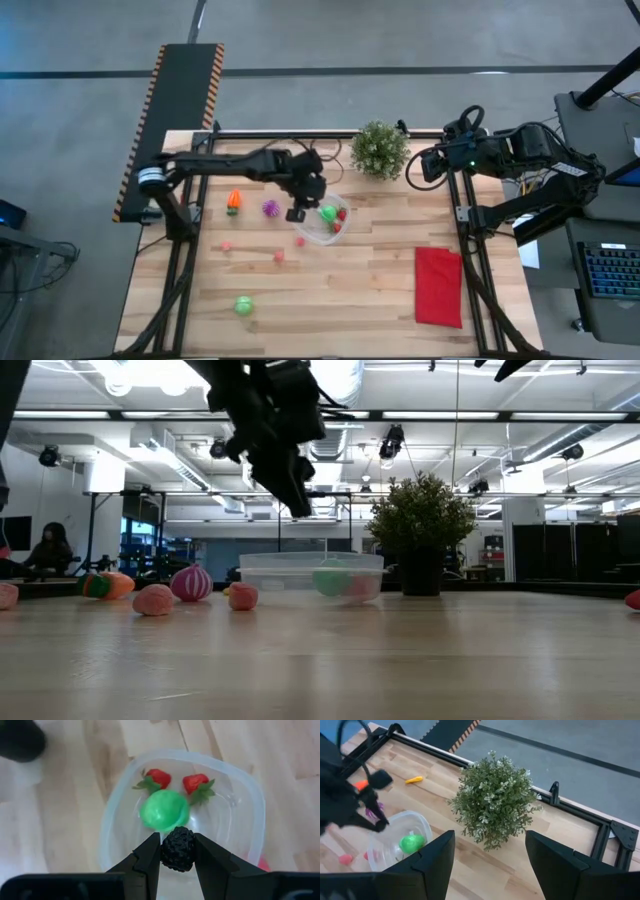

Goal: Pick and placing Produce into tupperware
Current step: Put the blackberry into the transparent bin, then put the yellow corn into the transparent bin

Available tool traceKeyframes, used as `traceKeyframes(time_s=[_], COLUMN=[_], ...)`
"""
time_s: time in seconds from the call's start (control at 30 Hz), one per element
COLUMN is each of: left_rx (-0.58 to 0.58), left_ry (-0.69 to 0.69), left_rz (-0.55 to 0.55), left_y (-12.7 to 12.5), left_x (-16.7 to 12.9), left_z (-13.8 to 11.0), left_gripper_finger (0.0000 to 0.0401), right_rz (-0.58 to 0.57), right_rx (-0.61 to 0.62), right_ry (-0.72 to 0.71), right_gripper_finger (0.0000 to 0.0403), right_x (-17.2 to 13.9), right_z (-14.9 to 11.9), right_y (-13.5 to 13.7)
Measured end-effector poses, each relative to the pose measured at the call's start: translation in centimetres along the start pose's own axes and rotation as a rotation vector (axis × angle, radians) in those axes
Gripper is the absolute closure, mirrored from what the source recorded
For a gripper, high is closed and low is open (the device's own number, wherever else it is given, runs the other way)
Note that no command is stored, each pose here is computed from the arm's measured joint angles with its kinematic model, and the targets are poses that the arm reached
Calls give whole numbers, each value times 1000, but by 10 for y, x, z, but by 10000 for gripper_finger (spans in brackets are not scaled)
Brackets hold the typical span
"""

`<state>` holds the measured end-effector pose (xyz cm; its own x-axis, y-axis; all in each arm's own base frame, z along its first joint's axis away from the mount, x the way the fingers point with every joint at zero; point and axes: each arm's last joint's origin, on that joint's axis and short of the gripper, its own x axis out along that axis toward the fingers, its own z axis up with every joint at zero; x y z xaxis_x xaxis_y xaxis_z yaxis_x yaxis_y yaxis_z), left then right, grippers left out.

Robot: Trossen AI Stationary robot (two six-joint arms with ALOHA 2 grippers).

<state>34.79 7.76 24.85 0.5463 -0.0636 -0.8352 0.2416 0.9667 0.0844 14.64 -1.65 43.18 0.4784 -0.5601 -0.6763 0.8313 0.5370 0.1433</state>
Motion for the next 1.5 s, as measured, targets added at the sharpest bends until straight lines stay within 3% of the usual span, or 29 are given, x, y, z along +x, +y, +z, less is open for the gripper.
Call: traceKeyframes(time_s=[0.2,0.33,0.67,0.77,0.87,1.07,1.13,1.3,1.5], left_rx=[-30,-54,-110,-214,-410,-904,-1017,-1056,-1012], left_ry=[95,147,103,118,130,205,230,244,344], left_rz=[57,133,194,314,392,317,325,328,281], left_y=[5,8,8,12,29,82,94,106,112], left_x=[29,38,22,3,-18,-40,-45,-51,-22], left_z=[-4,-7,0,-2,-15,-73,-89,-104,-115], left_gripper_finger=[312,281,189,183,183,203,211,220,221], right_rz=[18,29,34,34,33,27,27,27,19], right_rx=[-3,-3,0,1,1,1,2,6,27], right_ry=[22,34,41,39,37,30,28,19,0], right_gripper_finger=[168,168,168,168,168,168,168,168,167], right_x=[0,0,0,0,0,0,0,0,1], right_z=[-1,-1,-1,-1,-1,-1,-1,0,1], right_y=[0,1,1,1,1,1,1,2,2])
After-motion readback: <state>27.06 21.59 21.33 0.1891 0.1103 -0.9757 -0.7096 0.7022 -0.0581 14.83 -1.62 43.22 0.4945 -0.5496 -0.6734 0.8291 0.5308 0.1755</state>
